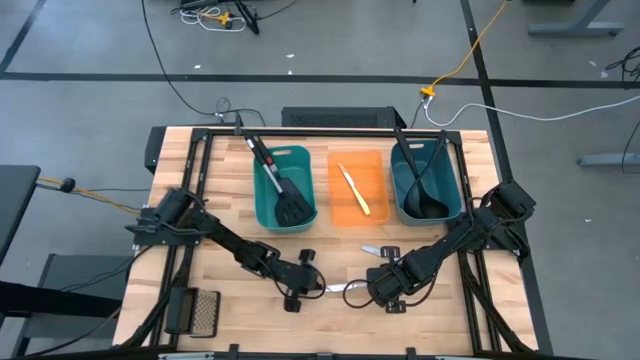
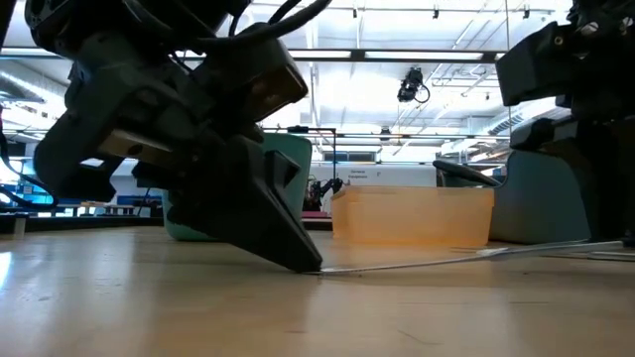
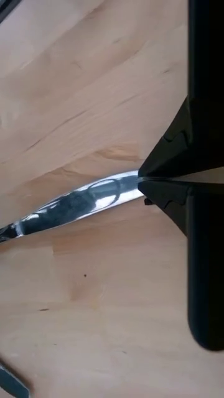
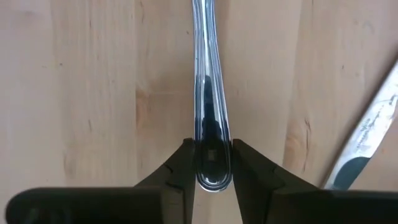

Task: Pick & Place Kitchen Items
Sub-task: Put the bottom silver knife into the orange bin

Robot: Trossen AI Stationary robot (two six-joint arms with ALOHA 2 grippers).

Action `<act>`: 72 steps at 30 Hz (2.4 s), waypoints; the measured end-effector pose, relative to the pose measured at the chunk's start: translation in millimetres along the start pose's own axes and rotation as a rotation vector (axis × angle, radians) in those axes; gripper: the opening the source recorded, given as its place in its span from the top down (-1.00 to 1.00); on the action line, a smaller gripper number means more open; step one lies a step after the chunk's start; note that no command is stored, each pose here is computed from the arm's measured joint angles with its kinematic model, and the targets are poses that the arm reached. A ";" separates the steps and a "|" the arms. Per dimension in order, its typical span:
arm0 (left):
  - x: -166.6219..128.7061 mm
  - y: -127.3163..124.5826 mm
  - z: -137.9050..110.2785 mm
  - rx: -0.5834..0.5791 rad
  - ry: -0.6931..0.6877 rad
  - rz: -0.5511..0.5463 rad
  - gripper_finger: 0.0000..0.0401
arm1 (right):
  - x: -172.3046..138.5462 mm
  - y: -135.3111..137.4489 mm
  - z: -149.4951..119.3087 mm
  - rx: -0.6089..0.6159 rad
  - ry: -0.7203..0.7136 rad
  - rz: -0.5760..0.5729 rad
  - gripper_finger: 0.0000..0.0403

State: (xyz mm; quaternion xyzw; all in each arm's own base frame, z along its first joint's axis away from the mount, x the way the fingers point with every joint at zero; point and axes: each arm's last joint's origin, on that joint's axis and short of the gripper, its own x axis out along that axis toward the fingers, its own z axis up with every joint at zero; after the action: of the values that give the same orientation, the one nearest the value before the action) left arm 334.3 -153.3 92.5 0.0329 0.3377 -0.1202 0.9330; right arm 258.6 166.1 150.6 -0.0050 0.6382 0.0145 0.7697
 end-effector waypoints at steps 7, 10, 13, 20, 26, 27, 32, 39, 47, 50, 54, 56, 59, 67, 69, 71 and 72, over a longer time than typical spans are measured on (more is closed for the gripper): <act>-17.0 0.1 16.3 0.032 -0.040 -0.003 0.87 | -0.5 0.1 -0.7 0.014 0.015 0.014 0.57; -19.4 0.1 19.6 0.035 -0.053 0.005 0.87 | -0.8 -0.2 -0.6 0.023 0.011 0.005 0.57; -19.4 0.5 19.5 0.034 -0.054 0.014 0.87 | -0.9 -0.1 -0.4 0.024 0.010 0.008 0.57; -19.5 -0.3 19.9 0.038 -0.058 0.014 0.87 | -9.4 4.0 2.2 0.005 -0.058 0.038 0.57; -23.5 -1.6 22.1 0.042 -0.053 0.011 0.89 | -27.4 2.6 1.6 0.013 -0.150 0.014 0.57; -26.5 -2.1 24.5 0.043 -0.058 0.011 0.90 | -30.0 1.7 0.5 0.017 -0.163 0.015 0.57; -48.5 -6.6 39.6 0.069 -0.093 0.036 0.97 | -30.3 -5.2 -11.4 0.061 -0.178 0.017 0.57; -74.2 -7.7 53.7 0.073 -0.122 0.065 0.92 | -21.1 -8.8 -19.4 0.102 -0.177 0.037 0.57; -115.7 -22.8 62.4 0.132 -0.173 0.142 0.97 | -16.7 -6.6 -28.0 0.092 -0.225 0.045 0.57; -137.4 -22.7 58.5 0.142 -0.212 0.172 0.97 | -26.1 -8.0 -30.0 0.082 -0.294 0.048 0.57; -166.6 -10.5 43.4 0.116 -0.262 0.217 0.98 | -52.0 -12.3 -31.0 0.050 -0.438 0.063 0.57; -180.6 -1.0 34.4 0.091 -0.303 0.225 0.98 | -66.4 -16.0 -33.3 0.020 -0.515 0.090 0.57; -201.7 17.1 19.2 0.022 -0.387 0.238 0.98 | -86.3 -24.5 -37.8 -0.014 -0.650 0.108 0.57; -231.1 54.6 -31.2 -0.170 -0.603 0.227 0.99 | -123.4 -51.4 -62.3 -0.069 -0.998 0.110 0.57; -231.7 57.3 -41.7 -0.195 -0.624 0.230 0.99 | -126.2 -58.7 -71.7 -0.083 -1.080 0.096 0.57; -230.3 58.1 -48.5 -0.202 -0.633 0.226 0.98 | -125.4 -66.5 -81.9 -0.077 -1.154 0.077 0.57; -229.6 58.3 -51.1 -0.205 -0.637 0.225 0.96 | -123.2 -71.1 -87.7 -0.070 -1.178 0.068 0.57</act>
State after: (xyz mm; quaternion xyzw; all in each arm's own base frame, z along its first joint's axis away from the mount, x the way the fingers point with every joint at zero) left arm 146.2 -43.1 198.5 -0.0632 0.0340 0.0137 0.9973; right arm 151.7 90.8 254.6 -0.0011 0.1024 0.0606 0.9929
